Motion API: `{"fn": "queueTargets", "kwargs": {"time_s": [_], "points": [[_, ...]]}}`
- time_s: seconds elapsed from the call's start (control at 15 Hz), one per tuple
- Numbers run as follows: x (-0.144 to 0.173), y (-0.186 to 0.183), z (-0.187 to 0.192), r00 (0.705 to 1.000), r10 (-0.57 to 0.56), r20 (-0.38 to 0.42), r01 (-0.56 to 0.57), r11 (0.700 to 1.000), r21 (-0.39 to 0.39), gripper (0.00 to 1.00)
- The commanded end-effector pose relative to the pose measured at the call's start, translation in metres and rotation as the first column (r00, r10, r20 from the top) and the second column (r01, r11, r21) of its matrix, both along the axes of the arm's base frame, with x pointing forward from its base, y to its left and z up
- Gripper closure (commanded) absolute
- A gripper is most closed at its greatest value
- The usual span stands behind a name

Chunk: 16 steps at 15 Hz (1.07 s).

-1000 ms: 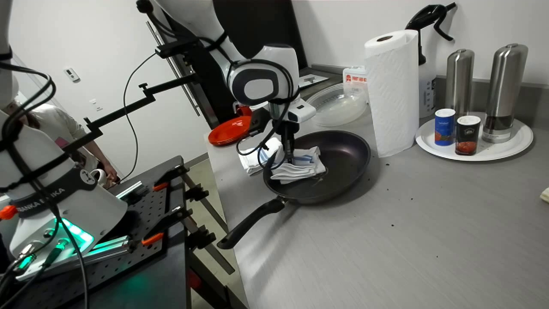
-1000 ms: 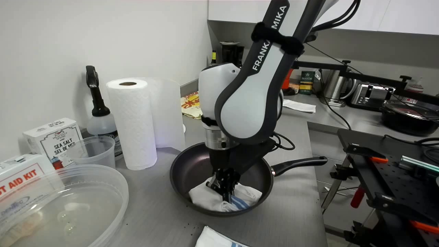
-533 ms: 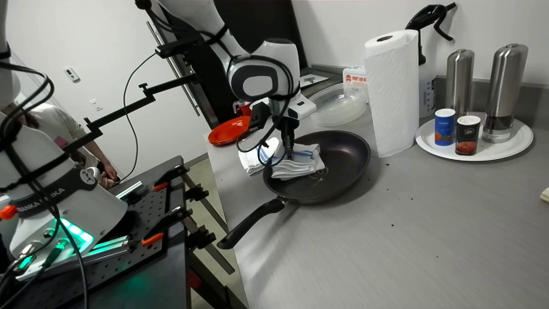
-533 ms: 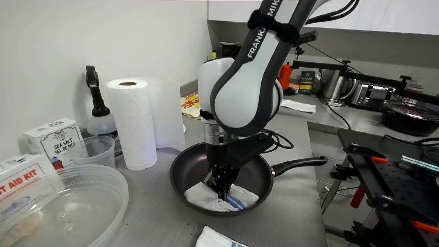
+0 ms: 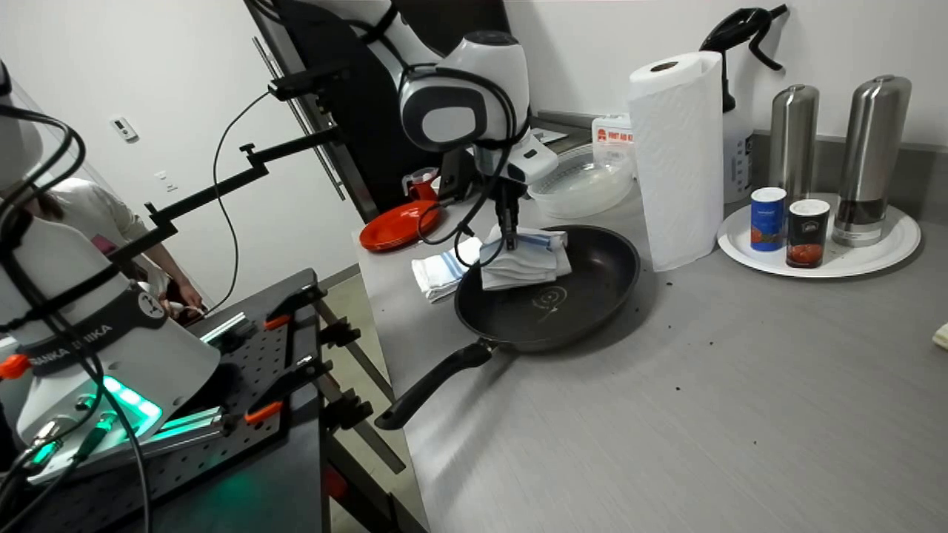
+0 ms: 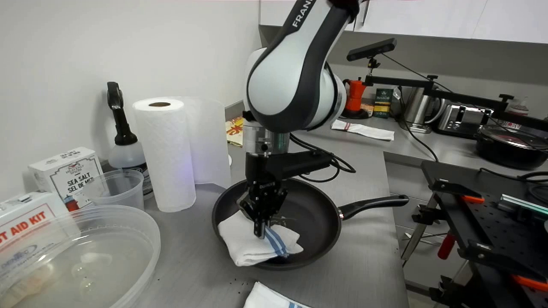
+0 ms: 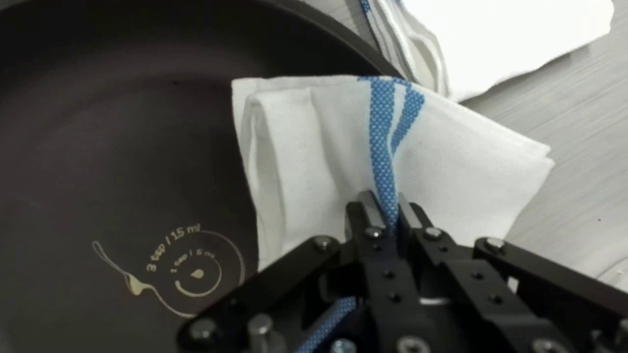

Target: Wipe the pan with the towel

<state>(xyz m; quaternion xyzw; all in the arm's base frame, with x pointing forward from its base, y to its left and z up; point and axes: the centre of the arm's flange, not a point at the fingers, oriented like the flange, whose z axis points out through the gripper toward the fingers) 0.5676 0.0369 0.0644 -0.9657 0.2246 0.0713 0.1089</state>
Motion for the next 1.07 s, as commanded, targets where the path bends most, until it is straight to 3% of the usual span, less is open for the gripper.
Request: {"fn": "queueTargets", "kwargs": {"time_s": [0.0,0.27,0.67,1.0], "points": [[0.009,-0.007,0.026,1.000,-0.001,0.023,0.000,0.999,0.041,0.98],[0.019,-0.031,0.063,0.991,0.121,0.055,-0.120,0.993,-0.018,0.98],[0.030,-0.089,0.157,0.945,0.314,0.093,-0.297,0.941,-0.164,0.98],[0.021,-0.143,0.202,0.927,0.364,0.092,-0.341,0.918,-0.203,0.98]]}}
